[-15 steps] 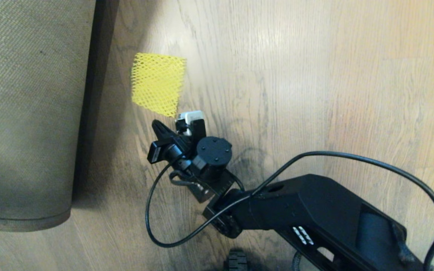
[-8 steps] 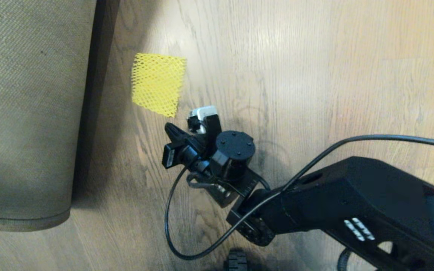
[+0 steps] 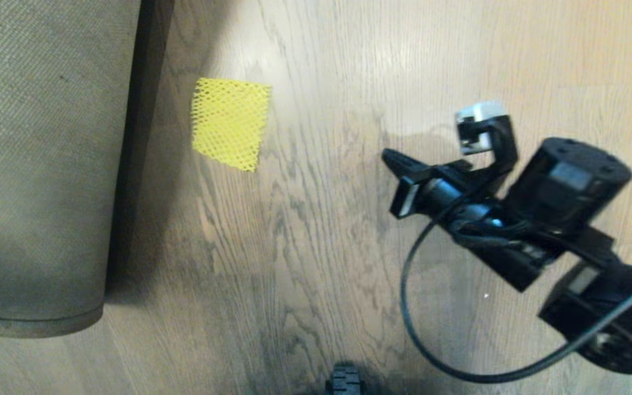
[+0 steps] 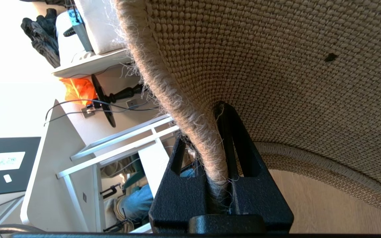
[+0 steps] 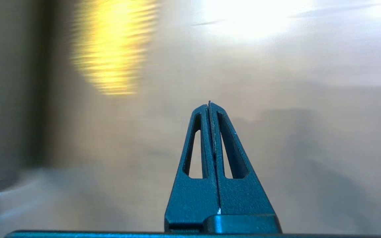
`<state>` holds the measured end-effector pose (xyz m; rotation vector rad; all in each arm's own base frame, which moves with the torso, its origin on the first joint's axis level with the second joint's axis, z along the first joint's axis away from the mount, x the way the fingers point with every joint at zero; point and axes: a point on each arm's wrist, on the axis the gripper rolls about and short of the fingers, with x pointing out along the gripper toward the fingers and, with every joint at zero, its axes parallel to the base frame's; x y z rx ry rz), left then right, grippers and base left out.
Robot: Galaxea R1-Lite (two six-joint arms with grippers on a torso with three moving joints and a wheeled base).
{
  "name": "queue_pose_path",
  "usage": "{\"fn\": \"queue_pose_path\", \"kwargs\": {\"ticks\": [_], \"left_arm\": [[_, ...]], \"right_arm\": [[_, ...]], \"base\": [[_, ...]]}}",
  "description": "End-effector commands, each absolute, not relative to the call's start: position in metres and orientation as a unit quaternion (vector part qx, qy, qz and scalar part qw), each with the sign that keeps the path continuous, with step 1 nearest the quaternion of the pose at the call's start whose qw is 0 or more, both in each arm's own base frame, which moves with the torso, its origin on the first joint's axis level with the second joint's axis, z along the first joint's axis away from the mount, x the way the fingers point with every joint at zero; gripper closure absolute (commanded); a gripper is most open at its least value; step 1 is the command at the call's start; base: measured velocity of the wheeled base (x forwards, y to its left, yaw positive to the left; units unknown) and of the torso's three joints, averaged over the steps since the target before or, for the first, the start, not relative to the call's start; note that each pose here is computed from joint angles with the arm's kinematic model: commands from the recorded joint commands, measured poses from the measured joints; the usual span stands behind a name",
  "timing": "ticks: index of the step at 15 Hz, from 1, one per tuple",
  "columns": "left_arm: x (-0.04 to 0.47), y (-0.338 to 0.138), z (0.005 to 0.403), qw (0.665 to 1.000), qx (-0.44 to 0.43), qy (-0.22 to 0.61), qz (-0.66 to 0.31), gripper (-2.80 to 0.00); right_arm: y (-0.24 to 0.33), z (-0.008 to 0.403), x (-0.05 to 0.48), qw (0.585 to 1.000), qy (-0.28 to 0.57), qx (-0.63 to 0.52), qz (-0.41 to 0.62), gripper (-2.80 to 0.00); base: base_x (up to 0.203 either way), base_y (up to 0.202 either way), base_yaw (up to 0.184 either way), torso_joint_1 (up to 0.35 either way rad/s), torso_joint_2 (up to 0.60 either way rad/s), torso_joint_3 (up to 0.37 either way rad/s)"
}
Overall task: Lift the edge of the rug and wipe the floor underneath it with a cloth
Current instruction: Pick up the foam protection net
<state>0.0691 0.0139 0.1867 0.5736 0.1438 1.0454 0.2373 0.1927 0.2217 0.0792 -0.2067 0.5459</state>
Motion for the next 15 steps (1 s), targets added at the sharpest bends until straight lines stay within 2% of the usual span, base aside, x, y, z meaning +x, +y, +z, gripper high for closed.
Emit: {"fn": "queue_pose_path", "kwargs": {"ticks": [1, 5, 7, 11, 15], "left_arm": [[0.069, 0.014, 0.187, 0.823, 0.270, 0.069, 0.495, 0.00], [0.069, 0.014, 0.186, 0.823, 0.270, 0.069, 0.494, 0.00], [0.069, 0.014, 0.186, 0.823, 0.270, 0.069, 0.494, 0.00], [0.068, 0.014, 0.185, 0.823, 0.270, 0.069, 0.494, 0.00], [0.067, 0.014, 0.183, 0.823, 0.272, 0.072, 0.493, 0.00]], "right_arm": [[0.124, 0.255, 0.196, 0.964, -0.159, 0.040, 0.209, 0.00], [0.038, 0.235, 0.141, 0.985, -0.160, -0.024, 0.063, 0.00], [0.013, 0.224, 0.116, 0.985, -0.165, -0.051, -0.012, 0.00], [0.001, 0.176, 0.063, 0.985, -0.149, -0.075, -0.037, 0.00], [-0.001, 0.149, 0.019, 0.988, -0.122, -0.085, -0.039, 0.00]], "base": [[0.000, 0.000, 0.000, 0.000, 0.00, 0.000], [0.000, 0.000, 0.000, 0.000, 0.00, 0.000], [0.000, 0.000, 0.000, 0.000, 0.00, 0.000], [0.000, 0.000, 0.000, 0.000, 0.00, 0.000], [0.000, 0.000, 0.000, 0.000, 0.00, 0.000]]}}
